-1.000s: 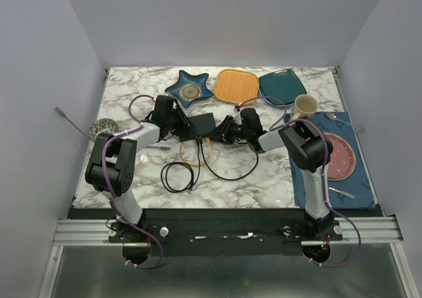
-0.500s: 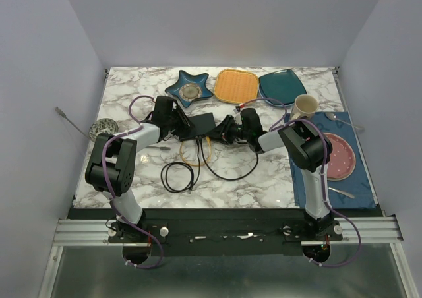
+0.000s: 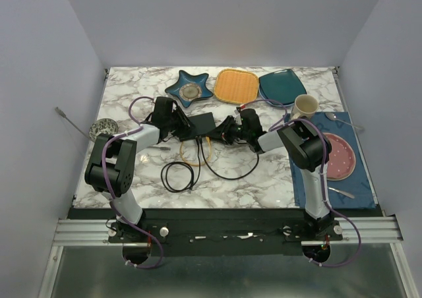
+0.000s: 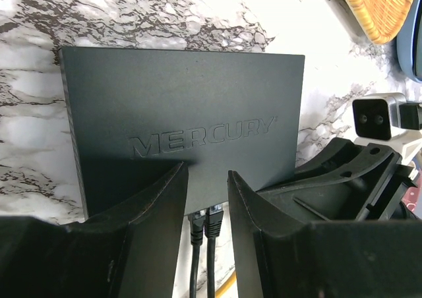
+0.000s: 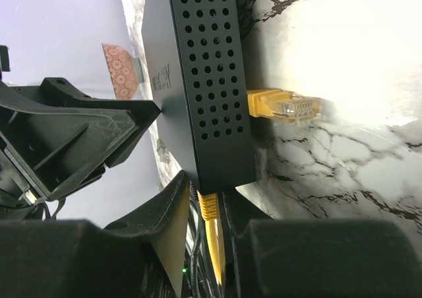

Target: Pull the plug from the switch port

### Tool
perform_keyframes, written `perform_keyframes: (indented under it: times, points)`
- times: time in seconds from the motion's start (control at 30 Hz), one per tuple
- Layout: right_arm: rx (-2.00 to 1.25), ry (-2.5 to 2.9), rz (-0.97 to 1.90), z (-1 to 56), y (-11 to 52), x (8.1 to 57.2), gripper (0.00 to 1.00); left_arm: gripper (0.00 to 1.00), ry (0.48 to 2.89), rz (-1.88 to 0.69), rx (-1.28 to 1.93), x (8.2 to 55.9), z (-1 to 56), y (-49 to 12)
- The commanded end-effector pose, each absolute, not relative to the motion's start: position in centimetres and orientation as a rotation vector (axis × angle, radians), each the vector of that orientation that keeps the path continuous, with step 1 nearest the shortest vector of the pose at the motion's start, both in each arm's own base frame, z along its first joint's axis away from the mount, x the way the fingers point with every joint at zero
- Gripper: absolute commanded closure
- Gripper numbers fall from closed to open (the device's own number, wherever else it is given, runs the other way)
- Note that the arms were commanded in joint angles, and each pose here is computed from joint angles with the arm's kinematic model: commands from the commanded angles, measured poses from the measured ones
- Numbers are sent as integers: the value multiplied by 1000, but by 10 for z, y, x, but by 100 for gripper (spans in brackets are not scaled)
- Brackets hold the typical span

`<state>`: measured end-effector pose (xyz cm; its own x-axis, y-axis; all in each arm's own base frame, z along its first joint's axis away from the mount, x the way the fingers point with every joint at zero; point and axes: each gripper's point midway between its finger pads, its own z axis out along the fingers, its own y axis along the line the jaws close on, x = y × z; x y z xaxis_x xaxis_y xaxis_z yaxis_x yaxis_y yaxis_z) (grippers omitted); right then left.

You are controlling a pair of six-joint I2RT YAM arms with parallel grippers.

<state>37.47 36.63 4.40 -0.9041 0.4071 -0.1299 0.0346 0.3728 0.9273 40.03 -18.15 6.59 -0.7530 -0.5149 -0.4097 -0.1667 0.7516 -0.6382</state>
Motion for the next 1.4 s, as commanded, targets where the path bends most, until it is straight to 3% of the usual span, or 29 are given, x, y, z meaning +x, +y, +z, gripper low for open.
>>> perform_keyframes:
  times: [0.0, 0.4, 0.73, 1.37]
  points:
    - [419, 2245, 1543, 51, 372, 389, 71, 54, 2461, -785, -535, 375, 47, -180]
    - [456, 2231, 1548, 51, 375, 391, 79, 55, 2468, -800, -525, 370, 45, -184]
    - [438, 2237, 1551, 47, 373, 384, 99, 56, 2470, -811, -514, 367, 46, -188]
    - [267, 2331, 1452, 25, 355, 349, 99, 56, 2441, -941, -508, 366, 56, -209]
